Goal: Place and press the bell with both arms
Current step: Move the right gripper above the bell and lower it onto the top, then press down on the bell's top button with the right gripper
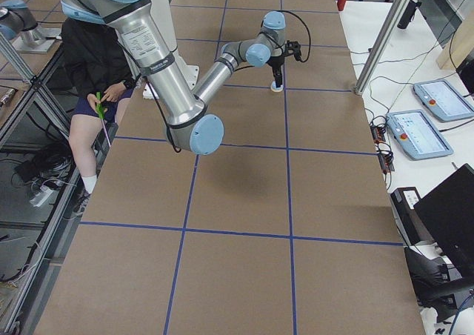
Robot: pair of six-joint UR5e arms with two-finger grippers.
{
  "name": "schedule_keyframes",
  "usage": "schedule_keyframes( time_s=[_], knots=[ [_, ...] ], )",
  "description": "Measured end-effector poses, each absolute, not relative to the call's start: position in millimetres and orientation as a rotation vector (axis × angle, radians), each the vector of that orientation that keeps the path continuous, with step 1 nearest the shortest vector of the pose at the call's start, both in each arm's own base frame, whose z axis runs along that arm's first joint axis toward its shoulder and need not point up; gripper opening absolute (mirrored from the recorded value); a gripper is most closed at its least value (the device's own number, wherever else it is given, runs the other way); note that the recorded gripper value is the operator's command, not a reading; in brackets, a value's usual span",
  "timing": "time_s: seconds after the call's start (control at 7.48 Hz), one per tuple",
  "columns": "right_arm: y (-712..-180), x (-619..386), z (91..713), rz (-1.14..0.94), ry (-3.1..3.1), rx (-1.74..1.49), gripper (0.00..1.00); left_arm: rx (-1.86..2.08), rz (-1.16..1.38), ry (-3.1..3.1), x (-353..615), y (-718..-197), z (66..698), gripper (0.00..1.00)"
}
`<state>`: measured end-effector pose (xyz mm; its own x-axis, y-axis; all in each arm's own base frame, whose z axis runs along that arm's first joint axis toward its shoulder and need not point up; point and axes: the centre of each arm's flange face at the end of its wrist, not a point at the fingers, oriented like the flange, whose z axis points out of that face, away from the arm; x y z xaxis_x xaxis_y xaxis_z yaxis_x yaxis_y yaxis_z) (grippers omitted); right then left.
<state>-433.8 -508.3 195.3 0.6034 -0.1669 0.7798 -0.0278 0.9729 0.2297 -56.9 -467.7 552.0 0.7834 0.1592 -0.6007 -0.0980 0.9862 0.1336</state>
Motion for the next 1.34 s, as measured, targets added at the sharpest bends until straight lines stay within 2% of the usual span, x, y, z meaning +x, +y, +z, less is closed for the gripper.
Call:
schedule_keyframes(
  time_s=[0.13, 0.27, 0.4, 0.54, 0.67, 1.34],
  knots=[
    [-503, -468, 179, -0.074, -0.915, 0.226, 0.98, 0.086, 0.109, 0.661, -74, -446, 570, 1.0],
    [-501, -503, 168, -0.067, -0.892, 0.228, 0.86, 0.08, 0.093, 0.664, -81, -434, 579, 1.0],
    [-502, -538, 162, -0.062, -0.857, 0.232, 0.6, 0.075, 0.086, 0.665, -84, -428, 584, 1.0],
    [-508, -567, 157, -0.061, -0.823, 0.229, 0.25, 0.07, 0.082, 0.666, -85, -426, 587, 1.0],
    [-516, -589, 151, -0.063, -0.795, 0.222, 0.0, 0.061, 0.08, 0.667, -85, -423, 592, 1.0],
    [-547, -608, 149, -0.139, -0.733, 0.234, 0.0, 0.036, 0.072, 0.669, -85, -409, 604, 1.0]
  ],
)
